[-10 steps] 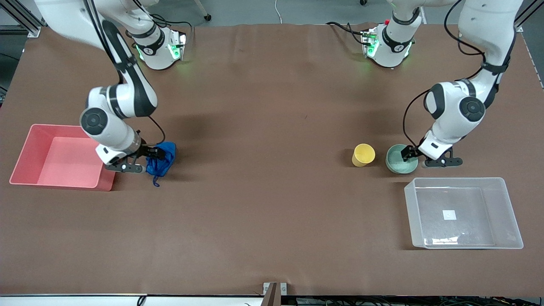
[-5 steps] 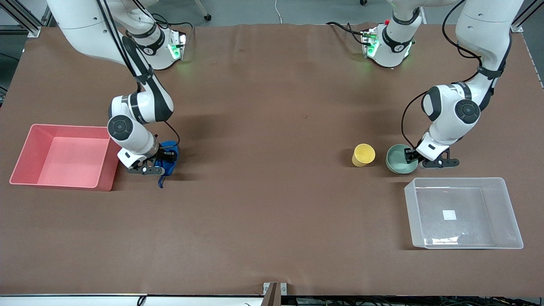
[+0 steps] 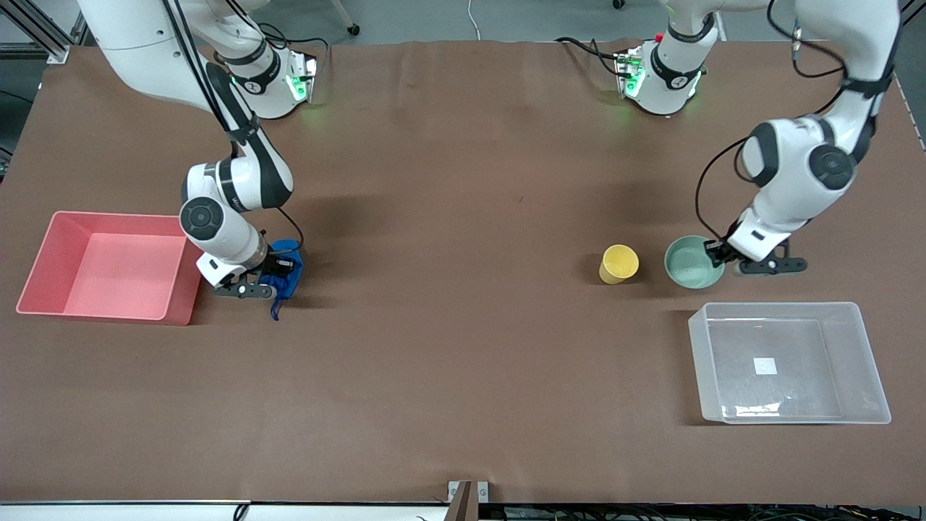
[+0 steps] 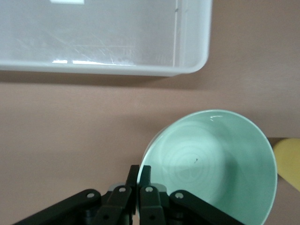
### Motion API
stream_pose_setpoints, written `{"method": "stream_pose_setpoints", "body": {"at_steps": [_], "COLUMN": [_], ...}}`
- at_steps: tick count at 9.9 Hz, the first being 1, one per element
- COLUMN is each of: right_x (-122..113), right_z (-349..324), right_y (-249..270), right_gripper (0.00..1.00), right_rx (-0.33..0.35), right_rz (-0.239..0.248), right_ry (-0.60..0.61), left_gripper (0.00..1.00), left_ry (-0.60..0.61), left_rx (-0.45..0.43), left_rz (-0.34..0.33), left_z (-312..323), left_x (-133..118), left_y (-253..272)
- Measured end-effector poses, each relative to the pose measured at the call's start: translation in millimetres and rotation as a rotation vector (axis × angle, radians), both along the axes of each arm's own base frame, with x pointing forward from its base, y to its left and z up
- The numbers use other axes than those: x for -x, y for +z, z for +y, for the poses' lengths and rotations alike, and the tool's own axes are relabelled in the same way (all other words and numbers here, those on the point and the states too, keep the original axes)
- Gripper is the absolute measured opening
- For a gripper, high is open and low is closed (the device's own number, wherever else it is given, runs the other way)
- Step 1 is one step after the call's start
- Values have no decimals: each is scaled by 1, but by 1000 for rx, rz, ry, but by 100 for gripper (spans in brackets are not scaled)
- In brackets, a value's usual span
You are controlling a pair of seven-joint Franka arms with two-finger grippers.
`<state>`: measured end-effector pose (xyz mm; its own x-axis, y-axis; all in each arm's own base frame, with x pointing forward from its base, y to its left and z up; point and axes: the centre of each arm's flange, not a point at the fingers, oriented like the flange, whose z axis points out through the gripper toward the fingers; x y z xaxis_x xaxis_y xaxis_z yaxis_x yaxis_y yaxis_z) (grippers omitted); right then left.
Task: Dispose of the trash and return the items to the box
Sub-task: 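Drop the cloth into the pink bin while the left gripper places the bowl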
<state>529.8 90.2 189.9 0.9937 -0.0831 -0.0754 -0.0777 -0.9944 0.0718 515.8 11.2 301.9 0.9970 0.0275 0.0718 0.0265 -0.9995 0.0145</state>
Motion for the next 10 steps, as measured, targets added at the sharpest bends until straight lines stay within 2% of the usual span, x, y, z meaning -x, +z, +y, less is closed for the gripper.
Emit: {"method": "stream_pose_setpoints", "body": {"at_steps": [1,2,3,5,6,8,10], "right_x": [-9,-24,-42,-67,-71,-62,-40], "right_z": [2,4,2,-47,-98,-210,-302], "right_y": [19,56,107,200,223,220,181], "right_gripper": [14,14,14,13,13,13,13], "right_rx": [11,22,28,36,51,62,50], "right_rz": [43,88,113,107,95,98,43], "right_ry": [-32,-51,-69,-56,-24,36,94], "left_gripper": [4,4,4,4,4,4,4], "left_ry": [-2,-3,-1,14,29,27,27], "left_rx": [5,7,5,-14,-8,35,41], "left_rz": [2,-15,-43,-69,-67,-57,-27], "left_z": [0,0,2,24,41,79,104], "left_x": [-12,-30,-50,-102,-130,-174,-192], "left_y": [39,73,93,87,74,43,-12]}}
